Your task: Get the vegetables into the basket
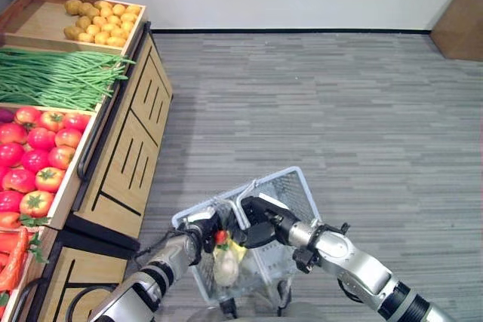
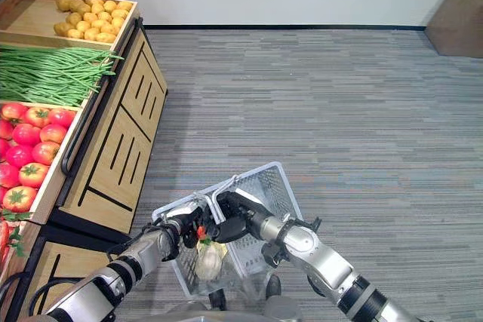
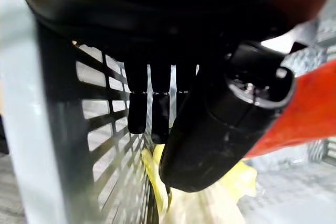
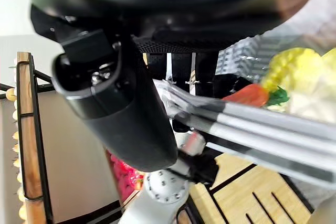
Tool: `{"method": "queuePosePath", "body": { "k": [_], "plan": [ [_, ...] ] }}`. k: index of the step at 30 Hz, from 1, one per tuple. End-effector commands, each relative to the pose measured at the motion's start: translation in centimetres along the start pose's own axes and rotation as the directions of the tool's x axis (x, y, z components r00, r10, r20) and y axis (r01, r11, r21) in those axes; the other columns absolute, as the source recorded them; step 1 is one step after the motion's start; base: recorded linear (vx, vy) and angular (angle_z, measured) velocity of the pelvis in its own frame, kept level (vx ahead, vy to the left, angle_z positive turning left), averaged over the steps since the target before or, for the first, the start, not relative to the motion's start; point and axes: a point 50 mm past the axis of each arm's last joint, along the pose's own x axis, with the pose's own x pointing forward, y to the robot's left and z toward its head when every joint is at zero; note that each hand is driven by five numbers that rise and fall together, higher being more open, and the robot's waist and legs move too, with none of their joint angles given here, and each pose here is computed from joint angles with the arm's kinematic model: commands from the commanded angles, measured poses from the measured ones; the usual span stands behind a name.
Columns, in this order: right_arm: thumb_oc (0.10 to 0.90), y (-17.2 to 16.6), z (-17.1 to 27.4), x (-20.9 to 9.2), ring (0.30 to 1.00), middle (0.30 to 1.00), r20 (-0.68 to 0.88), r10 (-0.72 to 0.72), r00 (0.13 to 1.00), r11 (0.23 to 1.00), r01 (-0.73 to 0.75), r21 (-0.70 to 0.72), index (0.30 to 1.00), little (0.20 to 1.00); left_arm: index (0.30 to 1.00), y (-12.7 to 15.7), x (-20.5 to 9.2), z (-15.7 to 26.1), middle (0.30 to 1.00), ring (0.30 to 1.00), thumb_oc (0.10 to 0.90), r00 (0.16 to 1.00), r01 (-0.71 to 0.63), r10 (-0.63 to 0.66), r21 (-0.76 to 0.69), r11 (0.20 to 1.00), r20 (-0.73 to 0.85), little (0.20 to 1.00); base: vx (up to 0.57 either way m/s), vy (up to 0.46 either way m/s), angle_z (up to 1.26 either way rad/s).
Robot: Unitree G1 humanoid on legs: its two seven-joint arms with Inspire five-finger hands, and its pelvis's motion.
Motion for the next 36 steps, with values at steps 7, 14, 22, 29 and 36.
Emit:
{"method": "queuePosePath", "body": {
  "k": [7, 14, 22, 29, 36],
  "plan": [
    [0.4, 2.9, 10.4, 0.9, 0.3, 0.3, 0.493, 0.179, 0.852, 0.983, -0.18, -0.047, 0.3, 0.3, 1.0, 4.3, 1.3, 2.2, 1.0, 1.0, 0.9, 0.991, -0.133, 0.13, 0.095, 0.987, 0.033, 1.0, 0.0, -0.001, -0.01],
    [0.4, 1.5, 7.3, 1.6, 0.3, 0.3, 0.383, 0.065, 0.922, 0.998, -0.055, -0.036, 0.3, 0.3, 1.0, 3.3, 1.2, 1.6, 1.0, 1.0, 0.9, 0.995, -0.101, 0.101, 0.08, 0.992, 0.006, 1.0, 0.0, 0.0, -0.01],
    [0.4, -3.2, -4.7, 0.9, 0.3, 0.3, -0.088, -0.367, 0.926, 0.929, 0.37, 0.021, 0.3, 0.3, 1.0, 1.6, 0.7, 1.7, 1.0, 1.0, 0.9, 0.998, -0.014, 0.017, -0.05, 0.999, 0.052, 1.0, 0.0, 0.0, 0.0],
    [0.4, -5.9, -11.4, -2.8, 0.3, 0.3, -0.359, -0.577, 0.734, 0.767, 0.638, 0.072, 0.3, 0.3, 1.0, 1.0, -0.1, 2.2, 1.0, 1.0, 0.9, 0.989, 0.029, -0.013, -0.11, 0.994, 0.144, 1.0, 0.0, 0.018, 0.09],
    [0.4, -7.7, -16.7, -9.6, 0.3, 0.3, -0.58, -0.667, 0.468, 0.595, 0.803, -0.037, 0.3, 0.3, 1.0, 0.6, -0.9, 0.0, 1.0, 1.0, 0.9, 0.993, 0.028, -0.003, -0.222, 0.975, 0.115, 1.0, -0.03, 0.022, 0.07]
  ]
}}
